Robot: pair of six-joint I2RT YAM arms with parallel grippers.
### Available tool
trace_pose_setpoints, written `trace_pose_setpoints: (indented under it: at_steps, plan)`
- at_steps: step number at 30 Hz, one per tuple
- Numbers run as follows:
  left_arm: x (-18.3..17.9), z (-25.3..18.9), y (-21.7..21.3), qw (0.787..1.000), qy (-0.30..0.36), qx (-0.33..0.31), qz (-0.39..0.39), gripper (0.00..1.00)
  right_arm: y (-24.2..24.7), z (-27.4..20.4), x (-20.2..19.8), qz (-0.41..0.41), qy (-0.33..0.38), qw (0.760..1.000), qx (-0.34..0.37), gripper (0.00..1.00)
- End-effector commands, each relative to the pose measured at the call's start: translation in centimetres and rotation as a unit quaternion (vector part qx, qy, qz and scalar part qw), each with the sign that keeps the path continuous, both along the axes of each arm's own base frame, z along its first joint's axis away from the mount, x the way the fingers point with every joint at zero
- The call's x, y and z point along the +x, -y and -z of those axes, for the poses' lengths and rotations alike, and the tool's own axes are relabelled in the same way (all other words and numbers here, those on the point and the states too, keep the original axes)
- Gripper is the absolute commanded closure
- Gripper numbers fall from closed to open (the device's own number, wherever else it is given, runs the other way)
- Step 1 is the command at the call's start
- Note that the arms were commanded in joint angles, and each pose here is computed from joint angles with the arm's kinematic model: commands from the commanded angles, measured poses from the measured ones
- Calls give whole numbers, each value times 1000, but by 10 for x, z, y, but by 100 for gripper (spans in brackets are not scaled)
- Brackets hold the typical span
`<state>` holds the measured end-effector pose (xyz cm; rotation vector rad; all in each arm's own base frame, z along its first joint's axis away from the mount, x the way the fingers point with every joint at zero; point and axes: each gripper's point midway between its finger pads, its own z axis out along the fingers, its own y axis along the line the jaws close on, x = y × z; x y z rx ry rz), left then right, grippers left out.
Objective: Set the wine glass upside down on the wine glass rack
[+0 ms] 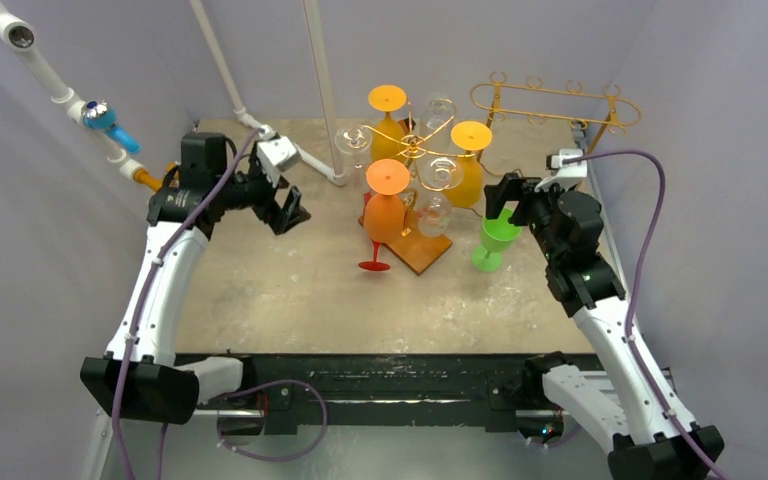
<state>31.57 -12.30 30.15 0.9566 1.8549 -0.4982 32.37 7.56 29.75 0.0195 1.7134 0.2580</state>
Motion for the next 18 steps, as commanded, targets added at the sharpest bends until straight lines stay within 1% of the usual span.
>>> trace_pose_setpoints:
  at_steps: [1,5,7,10,14,18]
  plan:
    - [-42,39,7,997,7,15,74,10,10,-11,-11,38,-19,998,43,1]
    - [-79,67,19,988,16,3,152,10,25,-4,-20,87,-39,993,67,1]
    - [-87,74,26,985,31,-13,171,10,28,-9,-27,94,-24,992,82,1]
    - [-93,89,39,976,59,-12,208,12,29,-18,-36,92,-9,991,100,1]
    - [-96,123,58,960,103,27,257,15,29,-26,-41,99,-14,988,120,2]
    - [-87,147,69,951,141,37,274,18,31,-35,-48,101,-8,986,134,2]
